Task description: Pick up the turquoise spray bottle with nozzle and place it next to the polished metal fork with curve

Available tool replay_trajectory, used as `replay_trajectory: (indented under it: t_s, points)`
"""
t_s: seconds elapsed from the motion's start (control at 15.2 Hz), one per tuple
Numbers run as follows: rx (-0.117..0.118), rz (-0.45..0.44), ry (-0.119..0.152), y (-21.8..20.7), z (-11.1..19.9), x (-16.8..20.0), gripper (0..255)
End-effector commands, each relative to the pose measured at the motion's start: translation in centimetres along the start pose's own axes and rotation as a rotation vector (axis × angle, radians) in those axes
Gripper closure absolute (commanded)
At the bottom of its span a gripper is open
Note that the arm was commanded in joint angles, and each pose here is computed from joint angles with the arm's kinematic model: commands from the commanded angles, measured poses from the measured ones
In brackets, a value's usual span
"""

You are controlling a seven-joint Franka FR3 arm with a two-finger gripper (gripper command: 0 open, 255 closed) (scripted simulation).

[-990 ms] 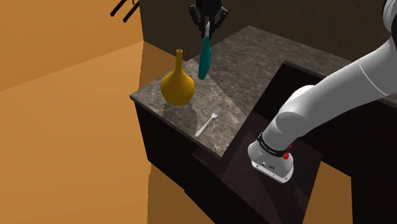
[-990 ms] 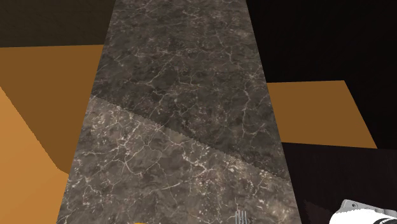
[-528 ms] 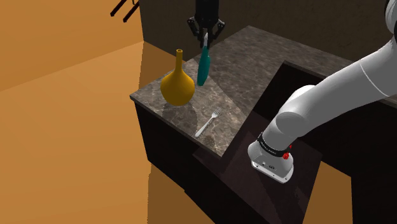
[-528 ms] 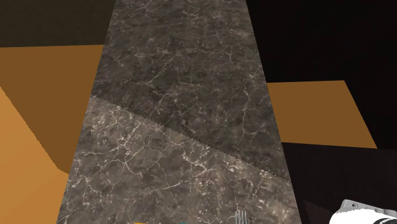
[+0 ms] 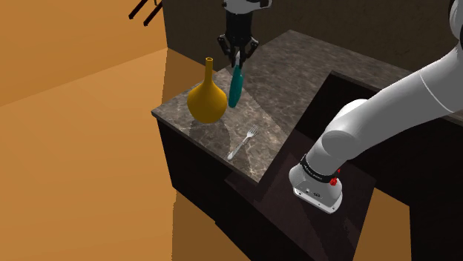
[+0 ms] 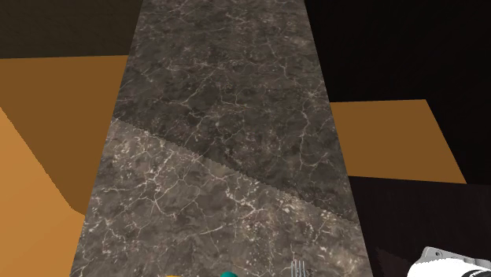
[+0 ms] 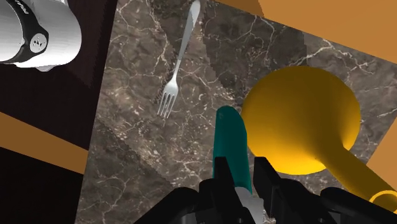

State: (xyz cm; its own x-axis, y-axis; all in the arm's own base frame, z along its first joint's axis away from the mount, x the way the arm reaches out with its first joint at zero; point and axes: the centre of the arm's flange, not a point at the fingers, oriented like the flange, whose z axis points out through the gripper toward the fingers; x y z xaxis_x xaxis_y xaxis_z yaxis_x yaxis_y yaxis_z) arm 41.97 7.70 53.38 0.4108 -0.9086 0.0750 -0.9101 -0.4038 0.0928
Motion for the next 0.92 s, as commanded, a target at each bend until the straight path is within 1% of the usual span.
replay_trajectory:
  t_s: [0.0, 0.86]
  points:
    - [0.001, 0.0, 0.0, 0.0, 1.0, -0.2, 255]
    - [0.001, 0.0, 0.0, -0.7, 7.8, -0.7, 255]
